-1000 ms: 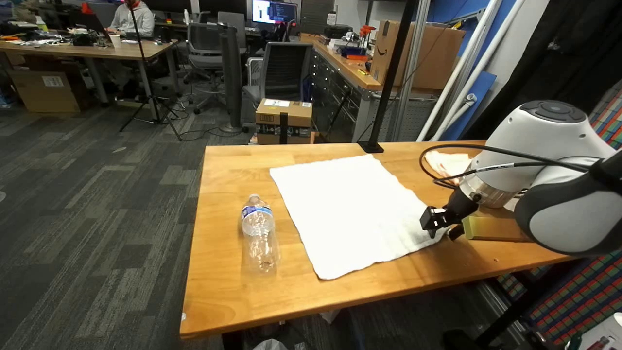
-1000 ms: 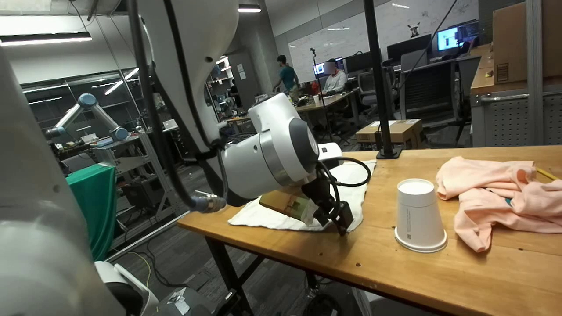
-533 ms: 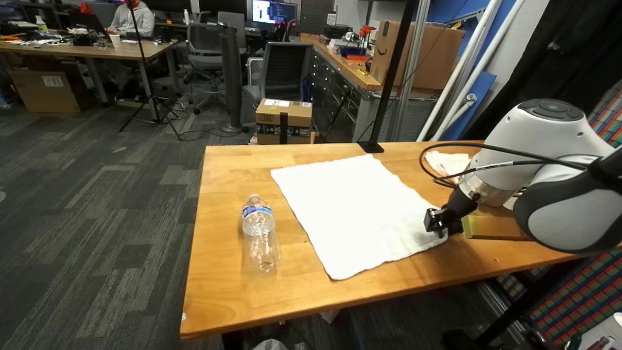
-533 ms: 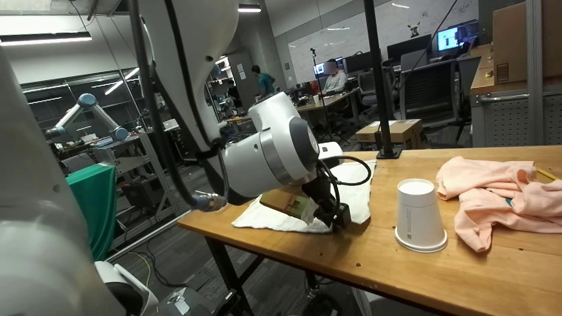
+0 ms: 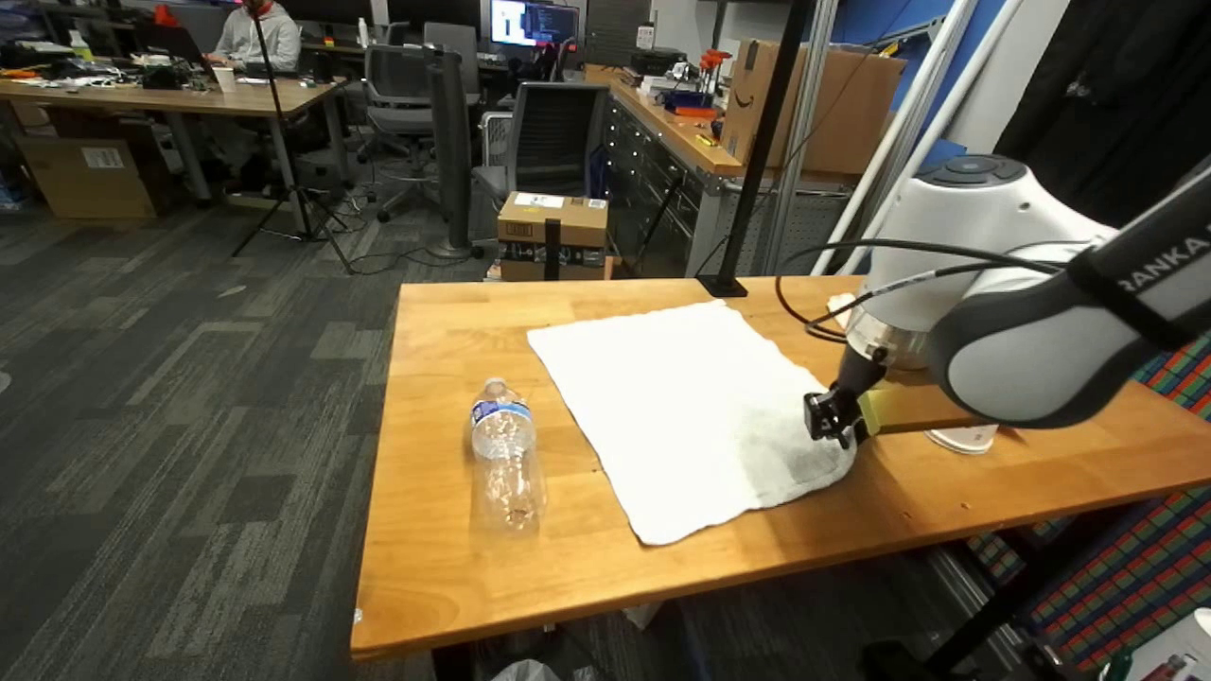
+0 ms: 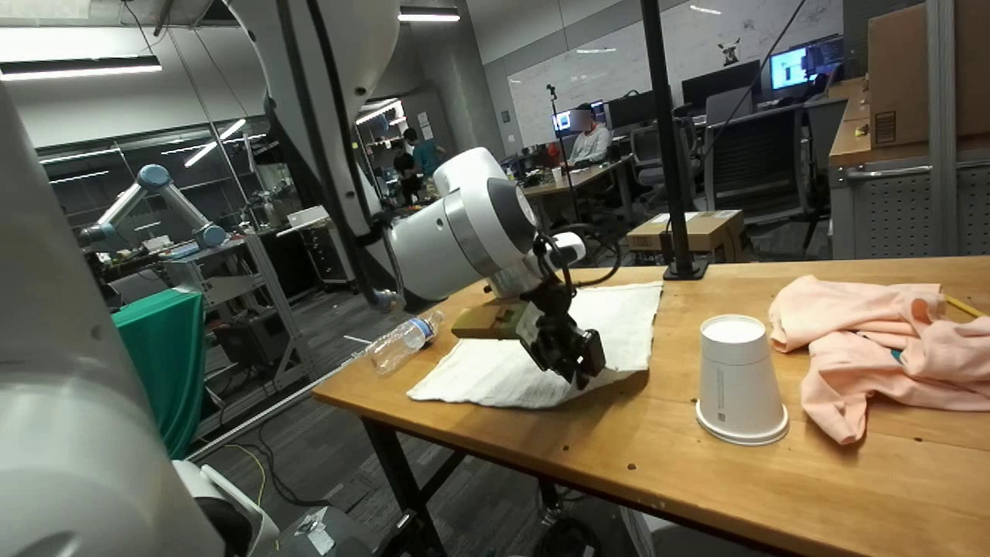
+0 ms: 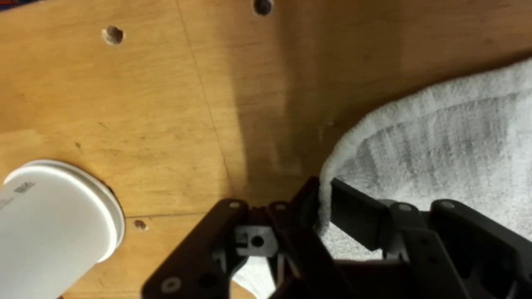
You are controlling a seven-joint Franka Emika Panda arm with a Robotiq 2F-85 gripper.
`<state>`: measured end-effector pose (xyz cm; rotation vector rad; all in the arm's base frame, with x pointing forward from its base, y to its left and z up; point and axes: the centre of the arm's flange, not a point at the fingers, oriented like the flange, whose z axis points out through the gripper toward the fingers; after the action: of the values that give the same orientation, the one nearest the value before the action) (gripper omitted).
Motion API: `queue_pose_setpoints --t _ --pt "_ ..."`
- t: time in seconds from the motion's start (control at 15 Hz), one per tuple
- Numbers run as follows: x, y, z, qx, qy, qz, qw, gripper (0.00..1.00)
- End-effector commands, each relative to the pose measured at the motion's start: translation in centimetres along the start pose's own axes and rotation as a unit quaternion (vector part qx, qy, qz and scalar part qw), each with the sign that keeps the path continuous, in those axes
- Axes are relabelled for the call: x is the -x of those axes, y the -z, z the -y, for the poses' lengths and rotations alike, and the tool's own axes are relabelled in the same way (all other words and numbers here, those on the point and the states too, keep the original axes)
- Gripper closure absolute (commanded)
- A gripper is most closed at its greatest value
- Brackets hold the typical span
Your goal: Fold the white cloth and move it to the left
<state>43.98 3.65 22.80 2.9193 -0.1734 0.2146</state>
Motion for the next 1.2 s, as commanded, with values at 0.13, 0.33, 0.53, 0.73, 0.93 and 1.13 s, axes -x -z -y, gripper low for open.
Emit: queue_pose_setpoints --t 0.13,0.33,0.53,0.73,0.93,1.13 --pt "-9.0 6.0 5.7 0.055 0.066 0.031 0.9958 0.92" --pt "-13.7 8.6 9.5 0.066 0.097 0.026 0.9927 0.92" --pt "-17.5 10.0 13.4 0.052 0.112 0.009 0.9923 0.92" --pt "-20.9 10.3 17.5 0.029 0.119 -0.002 0.9924 0.92" --pt "-23.3 10.5 21.8 0.002 0.122 -0.005 0.9925 0.92" --pt "-25.0 11.6 25.9 -0.018 0.129 -0.013 0.9914 0.92"
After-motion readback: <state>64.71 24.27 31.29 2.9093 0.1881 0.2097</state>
